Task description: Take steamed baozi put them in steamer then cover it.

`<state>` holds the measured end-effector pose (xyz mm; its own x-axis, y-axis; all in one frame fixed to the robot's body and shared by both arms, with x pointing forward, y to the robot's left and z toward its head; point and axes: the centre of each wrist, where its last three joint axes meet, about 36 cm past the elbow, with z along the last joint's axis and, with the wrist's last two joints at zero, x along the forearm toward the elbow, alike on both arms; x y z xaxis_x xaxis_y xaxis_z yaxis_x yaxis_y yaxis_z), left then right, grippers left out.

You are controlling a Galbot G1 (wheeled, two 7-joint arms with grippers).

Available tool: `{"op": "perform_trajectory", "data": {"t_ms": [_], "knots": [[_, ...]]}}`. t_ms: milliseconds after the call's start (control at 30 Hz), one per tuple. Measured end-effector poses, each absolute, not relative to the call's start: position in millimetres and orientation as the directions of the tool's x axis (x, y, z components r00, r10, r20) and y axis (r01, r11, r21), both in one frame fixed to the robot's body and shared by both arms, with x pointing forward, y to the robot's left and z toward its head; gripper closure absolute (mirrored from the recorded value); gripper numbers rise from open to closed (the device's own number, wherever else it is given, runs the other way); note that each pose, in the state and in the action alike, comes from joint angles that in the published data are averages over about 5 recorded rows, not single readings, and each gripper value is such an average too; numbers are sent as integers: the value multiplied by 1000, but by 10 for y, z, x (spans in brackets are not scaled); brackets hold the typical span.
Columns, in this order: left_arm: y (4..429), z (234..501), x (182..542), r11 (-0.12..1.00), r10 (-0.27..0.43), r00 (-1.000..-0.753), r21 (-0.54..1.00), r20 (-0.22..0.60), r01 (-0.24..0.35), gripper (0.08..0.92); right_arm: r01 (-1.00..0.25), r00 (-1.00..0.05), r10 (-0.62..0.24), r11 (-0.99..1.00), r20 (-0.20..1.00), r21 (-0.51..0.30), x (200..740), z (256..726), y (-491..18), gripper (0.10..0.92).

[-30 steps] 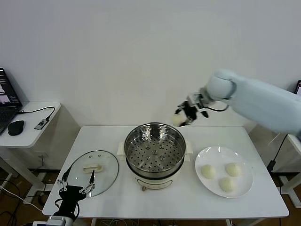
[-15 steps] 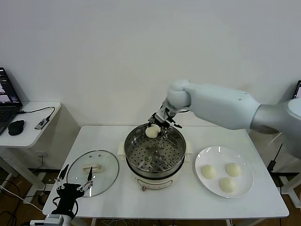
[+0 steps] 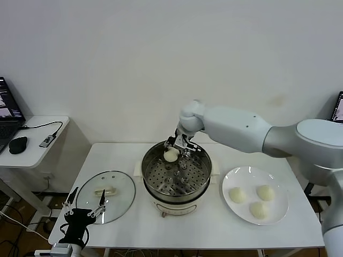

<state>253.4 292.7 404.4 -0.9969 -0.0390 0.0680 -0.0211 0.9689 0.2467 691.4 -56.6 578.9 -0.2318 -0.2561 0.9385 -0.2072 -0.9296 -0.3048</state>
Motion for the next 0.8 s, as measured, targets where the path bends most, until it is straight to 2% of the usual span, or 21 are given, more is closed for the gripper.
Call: {"op": "perform_trajectory", "data": {"t_ms": [300, 500, 800], "knots": [[2911, 4065, 2535, 970, -39, -997, 243, 62, -23, 177, -194, -242, -260, -931, 935, -309, 6908, 5895, -618, 214], [2909, 4115, 2538, 969, -35, -998, 245, 58, -20, 177, -294, -262, -267, -893, 928, -340, 6847, 6215, -806, 200], [2931, 4142, 2555, 967, -24, -998, 256, 57, -9, 177, -614, -343, -246, -672, 907, -414, 6529, 6774, -1483, 200]]}}
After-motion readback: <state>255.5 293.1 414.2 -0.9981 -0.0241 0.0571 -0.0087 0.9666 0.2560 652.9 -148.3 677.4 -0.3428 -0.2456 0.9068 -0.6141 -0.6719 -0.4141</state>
